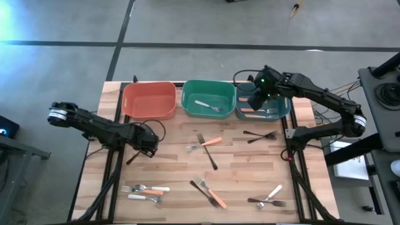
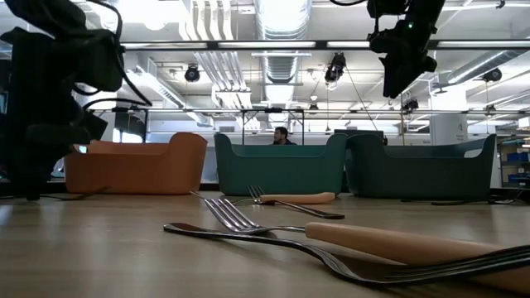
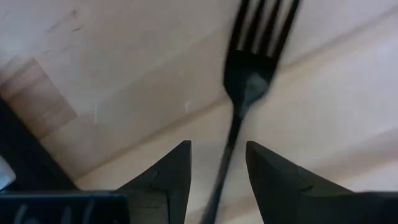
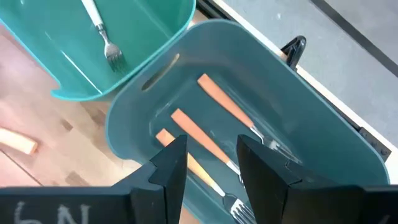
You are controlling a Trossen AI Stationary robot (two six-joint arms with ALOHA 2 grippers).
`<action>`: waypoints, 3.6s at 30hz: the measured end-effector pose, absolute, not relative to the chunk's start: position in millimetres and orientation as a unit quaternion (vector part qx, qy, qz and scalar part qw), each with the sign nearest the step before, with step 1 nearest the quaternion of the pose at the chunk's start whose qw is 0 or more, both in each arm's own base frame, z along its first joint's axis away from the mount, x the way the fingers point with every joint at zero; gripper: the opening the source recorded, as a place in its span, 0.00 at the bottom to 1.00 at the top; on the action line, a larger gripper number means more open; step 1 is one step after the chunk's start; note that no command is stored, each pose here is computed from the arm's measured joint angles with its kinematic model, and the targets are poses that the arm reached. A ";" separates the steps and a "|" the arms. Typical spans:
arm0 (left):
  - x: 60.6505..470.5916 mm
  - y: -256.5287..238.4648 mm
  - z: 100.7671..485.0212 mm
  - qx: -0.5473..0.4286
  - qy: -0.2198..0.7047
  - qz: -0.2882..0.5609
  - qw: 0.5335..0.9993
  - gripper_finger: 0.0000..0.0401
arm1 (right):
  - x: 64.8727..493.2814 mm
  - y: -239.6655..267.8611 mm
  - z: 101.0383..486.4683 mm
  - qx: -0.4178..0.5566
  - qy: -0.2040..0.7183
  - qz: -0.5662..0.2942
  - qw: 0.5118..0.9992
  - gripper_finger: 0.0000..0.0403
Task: Sort silverware by color (type)
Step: Put the black fork into the orange bin, then put the white fork into the green bin
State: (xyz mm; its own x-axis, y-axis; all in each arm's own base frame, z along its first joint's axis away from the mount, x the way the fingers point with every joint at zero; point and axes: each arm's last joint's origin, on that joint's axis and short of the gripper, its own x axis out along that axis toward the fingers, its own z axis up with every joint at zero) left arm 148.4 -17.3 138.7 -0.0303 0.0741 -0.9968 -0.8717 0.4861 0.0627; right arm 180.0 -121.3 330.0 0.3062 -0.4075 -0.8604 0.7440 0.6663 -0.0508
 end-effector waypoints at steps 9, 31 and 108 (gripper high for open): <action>149.4 -11.4 133.9 -0.360 0.598 0.377 0.608 0.17 | 181.8 -122.4 331.2 0.188 0.448 -0.369 0.792 0.32; 215.8 5.1 240.5 -0.278 0.475 0.297 0.780 0.00 | 183.5 -123.5 332.2 0.190 0.436 -0.372 0.797 0.29; 218.0 -130.3 263.3 -0.291 0.631 0.109 0.711 0.07 | 176.9 -119.2 289.2 0.169 0.523 -0.344 0.762 0.28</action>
State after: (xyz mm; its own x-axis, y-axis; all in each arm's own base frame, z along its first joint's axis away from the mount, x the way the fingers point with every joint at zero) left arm 218.0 -130.3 263.3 0.1808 -0.2128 -0.9602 -0.5225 0.8064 -0.2771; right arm 176.9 -119.2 289.2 0.2177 -0.3467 -0.9124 0.7002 0.7067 -0.1015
